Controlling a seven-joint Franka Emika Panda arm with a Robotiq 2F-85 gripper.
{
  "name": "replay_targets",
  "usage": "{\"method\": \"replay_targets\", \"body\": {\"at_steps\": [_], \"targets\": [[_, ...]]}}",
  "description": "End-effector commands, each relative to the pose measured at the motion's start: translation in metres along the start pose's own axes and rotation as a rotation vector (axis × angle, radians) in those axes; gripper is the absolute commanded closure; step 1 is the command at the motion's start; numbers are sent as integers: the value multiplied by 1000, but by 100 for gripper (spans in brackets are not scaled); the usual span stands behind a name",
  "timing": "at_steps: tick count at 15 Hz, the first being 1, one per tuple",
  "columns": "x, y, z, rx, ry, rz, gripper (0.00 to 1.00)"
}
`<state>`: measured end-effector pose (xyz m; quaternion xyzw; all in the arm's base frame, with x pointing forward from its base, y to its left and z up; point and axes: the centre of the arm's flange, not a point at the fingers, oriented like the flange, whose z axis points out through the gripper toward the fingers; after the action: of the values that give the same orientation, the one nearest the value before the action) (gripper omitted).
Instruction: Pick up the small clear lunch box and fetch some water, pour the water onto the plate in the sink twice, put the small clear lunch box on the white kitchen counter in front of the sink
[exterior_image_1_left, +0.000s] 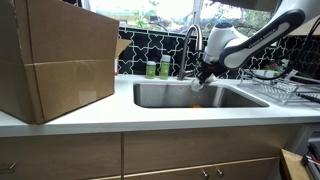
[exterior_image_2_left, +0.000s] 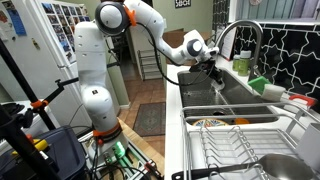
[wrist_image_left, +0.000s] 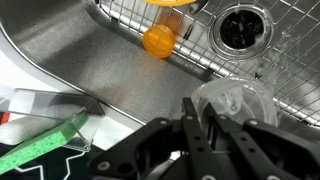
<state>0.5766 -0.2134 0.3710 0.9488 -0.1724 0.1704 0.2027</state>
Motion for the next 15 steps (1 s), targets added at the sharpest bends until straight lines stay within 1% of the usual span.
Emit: {"method": "replay_targets", "body": {"at_steps": [1,6,9,12,15], "targets": [[-7,3,-2,-4,-18,-23,97],[-23,8,-12,-67,-87,-133,97],[-34,12,-20,-121,-123,-202,97],[-47,21,-29,-213,-128,-295,97],[-56,31,-33,-330,-92,-419,97]]}}
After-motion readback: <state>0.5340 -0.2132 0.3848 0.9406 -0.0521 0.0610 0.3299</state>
